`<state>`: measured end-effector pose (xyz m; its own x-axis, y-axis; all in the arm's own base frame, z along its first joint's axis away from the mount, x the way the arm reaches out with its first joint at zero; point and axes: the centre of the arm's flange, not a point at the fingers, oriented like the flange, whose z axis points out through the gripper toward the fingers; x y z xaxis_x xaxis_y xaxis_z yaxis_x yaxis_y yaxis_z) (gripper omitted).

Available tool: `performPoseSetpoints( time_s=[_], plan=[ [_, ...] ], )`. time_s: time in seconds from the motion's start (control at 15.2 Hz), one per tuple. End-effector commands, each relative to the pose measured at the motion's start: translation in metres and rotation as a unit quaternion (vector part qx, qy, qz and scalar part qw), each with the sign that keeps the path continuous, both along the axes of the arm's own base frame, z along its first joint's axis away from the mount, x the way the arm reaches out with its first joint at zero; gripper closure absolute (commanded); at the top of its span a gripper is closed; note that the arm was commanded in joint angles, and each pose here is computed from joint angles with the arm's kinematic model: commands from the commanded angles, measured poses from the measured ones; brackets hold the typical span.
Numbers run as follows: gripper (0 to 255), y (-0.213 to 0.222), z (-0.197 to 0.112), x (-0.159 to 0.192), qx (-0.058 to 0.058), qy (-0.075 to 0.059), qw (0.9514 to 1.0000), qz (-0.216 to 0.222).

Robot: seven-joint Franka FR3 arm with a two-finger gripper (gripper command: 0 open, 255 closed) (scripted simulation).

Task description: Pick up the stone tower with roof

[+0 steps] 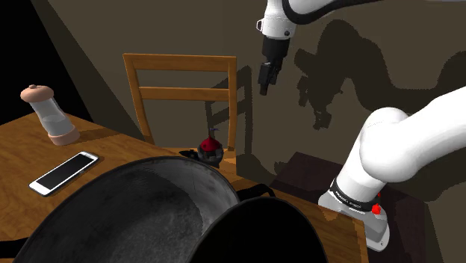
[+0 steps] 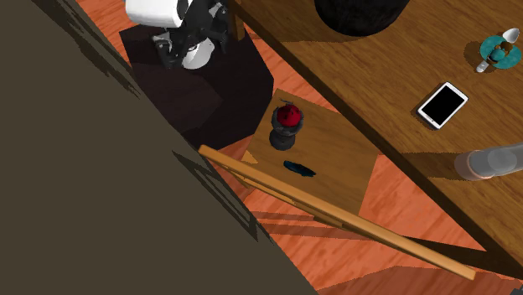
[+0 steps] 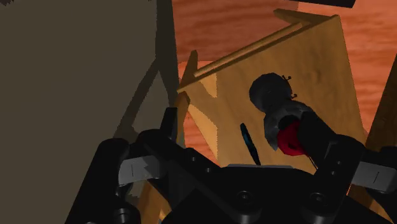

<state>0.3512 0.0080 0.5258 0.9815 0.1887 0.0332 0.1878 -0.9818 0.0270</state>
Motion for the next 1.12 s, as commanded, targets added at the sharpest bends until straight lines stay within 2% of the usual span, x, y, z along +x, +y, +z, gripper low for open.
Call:
performPoseSetpoints(
  time_s=[0.0,0.2,0.4,0.66,0.92,1.06],
  plan=[
    [0,0.012,-0.016,0.016,0.005,-0.005,0.9995,0.032],
    [0,0.036,-0.037,0.036,0.012,-0.01,0.9968,0.078],
    [0,0.061,-0.056,0.053,0.019,-0.016,0.9919,0.125],
    [0,0.099,-0.082,0.073,0.028,-0.023,0.9819,0.186],
    [0,0.137,-0.105,0.088,0.037,-0.031,0.9684,0.245],
    [0,0.137,-0.116,0.088,0.037,-0.031,0.9684,0.245]
  ],
)
